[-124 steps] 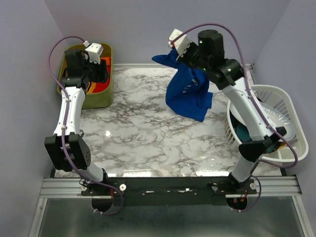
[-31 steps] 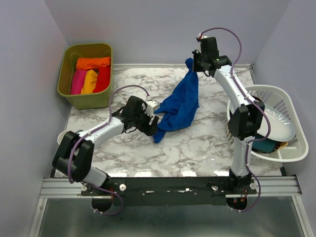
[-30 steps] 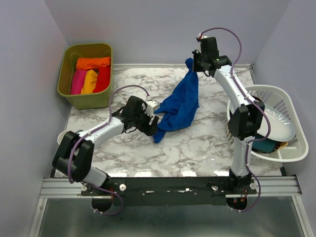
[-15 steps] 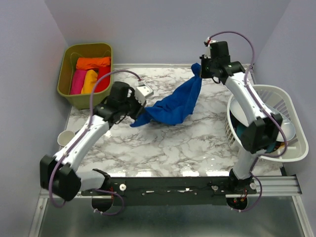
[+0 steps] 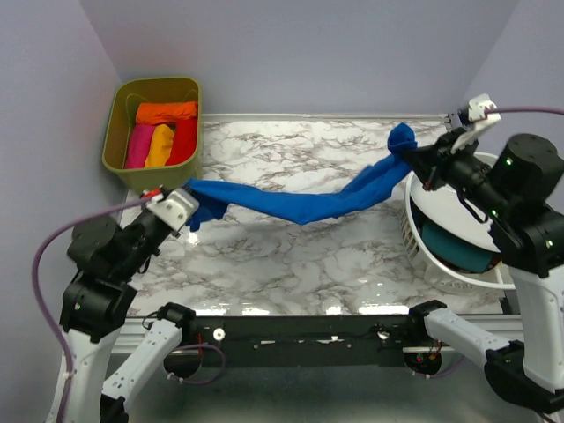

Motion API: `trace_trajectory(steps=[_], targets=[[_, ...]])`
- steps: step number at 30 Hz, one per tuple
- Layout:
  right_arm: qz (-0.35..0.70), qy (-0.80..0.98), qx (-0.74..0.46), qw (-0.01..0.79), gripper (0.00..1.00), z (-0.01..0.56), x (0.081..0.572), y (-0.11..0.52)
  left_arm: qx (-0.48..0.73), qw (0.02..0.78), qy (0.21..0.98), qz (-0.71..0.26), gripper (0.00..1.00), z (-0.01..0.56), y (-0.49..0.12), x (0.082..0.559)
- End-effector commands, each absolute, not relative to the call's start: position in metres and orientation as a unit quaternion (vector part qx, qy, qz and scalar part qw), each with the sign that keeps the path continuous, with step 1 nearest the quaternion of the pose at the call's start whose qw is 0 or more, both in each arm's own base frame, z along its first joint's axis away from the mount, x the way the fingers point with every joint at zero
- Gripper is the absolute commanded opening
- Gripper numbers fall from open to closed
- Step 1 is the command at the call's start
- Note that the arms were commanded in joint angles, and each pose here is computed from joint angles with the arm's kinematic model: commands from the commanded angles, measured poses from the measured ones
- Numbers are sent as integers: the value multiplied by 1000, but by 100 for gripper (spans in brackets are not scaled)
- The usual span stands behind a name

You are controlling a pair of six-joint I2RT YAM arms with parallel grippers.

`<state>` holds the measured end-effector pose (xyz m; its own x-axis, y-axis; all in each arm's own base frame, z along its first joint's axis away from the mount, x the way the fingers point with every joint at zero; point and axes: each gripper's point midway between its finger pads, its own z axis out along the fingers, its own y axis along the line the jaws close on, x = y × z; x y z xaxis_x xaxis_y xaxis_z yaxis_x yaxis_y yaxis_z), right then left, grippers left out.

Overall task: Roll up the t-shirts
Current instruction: Flatten out the T-shirt at the center of the board.

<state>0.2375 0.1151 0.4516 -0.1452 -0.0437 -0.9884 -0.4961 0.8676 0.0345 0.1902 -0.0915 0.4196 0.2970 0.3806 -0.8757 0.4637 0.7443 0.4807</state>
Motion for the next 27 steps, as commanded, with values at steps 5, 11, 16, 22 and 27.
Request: trace_trajectory(steps=[5,11,16,22,27], targets=[[230,815,-221,484,1,340,264,147,406,670,621,-29,0,378,-110,230],[197,871,-182,413,1,255,350,160,364,568,738,-5,0,257,-117,338],[128,898,-132,400,64,218,444,137,292,537,788,70,27,220,-100,425],[78,868,-267,412,80,239,450,115,265,546,792,69,52,253,-95,428],[78,809,-482,328,73,163,367,107,313,514,798,1,54,241,-108,376]])
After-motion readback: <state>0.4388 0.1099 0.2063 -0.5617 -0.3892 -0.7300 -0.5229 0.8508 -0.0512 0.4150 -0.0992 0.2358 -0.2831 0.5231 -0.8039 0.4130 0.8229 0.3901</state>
